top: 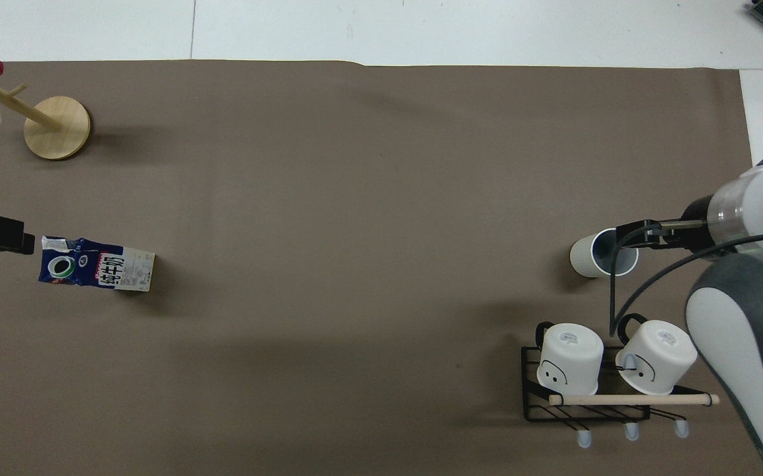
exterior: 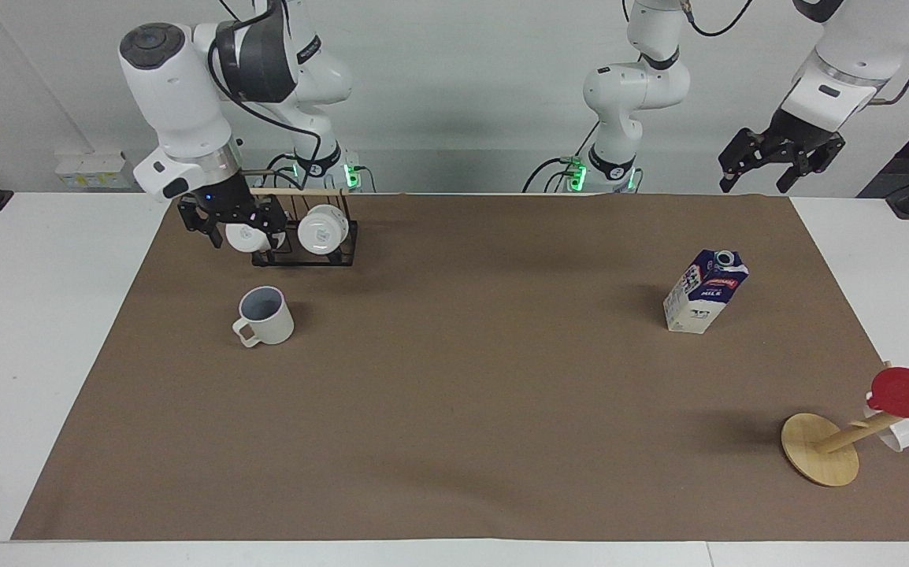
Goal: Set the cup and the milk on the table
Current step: 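Reach the right gripper to the dark-rimmed white mug and grasp it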
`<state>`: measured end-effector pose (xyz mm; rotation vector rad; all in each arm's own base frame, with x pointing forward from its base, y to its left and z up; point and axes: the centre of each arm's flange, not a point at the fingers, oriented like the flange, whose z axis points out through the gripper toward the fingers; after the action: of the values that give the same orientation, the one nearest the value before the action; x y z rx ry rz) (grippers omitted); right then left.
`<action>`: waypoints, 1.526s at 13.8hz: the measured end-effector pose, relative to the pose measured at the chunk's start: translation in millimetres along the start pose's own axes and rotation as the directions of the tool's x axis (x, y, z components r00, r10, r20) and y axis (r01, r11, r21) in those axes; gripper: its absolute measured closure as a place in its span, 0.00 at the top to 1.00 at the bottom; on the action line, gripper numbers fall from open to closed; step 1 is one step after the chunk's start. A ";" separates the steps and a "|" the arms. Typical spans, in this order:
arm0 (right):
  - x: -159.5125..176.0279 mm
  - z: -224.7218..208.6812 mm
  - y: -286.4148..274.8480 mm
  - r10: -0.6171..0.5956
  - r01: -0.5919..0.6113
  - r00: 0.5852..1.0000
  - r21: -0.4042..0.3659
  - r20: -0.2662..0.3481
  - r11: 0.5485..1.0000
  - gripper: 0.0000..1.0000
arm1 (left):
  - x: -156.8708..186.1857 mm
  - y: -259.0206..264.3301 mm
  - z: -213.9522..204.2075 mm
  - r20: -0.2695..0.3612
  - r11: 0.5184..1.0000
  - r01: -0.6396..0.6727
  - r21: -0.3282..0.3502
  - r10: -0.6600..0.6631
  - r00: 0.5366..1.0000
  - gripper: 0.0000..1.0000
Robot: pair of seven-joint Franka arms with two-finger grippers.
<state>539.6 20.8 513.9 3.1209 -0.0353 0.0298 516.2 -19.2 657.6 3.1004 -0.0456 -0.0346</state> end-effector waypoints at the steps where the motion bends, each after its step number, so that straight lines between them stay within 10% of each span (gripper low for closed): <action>1: 1.5 15.1 -0.5 0.000 0.000 1.000 -0.001 0.008 1.000 1.00 | 0.0 0.0 0.0 0.000 1.000 0.000 0.000 0.000 1.000 1.00; 21: -1.1 180.5 -15.7 -0.025 0.025 1.000 0.001 -0.001 1.000 1.00 | 0.0 0.6 0.0 0.000 1.000 -0.001 0.000 0.001 1.000 1.00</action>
<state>542.2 32.7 333.1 3.1223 0.0035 0.0304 516.2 -19.8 657.6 3.1005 -0.0471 -0.0347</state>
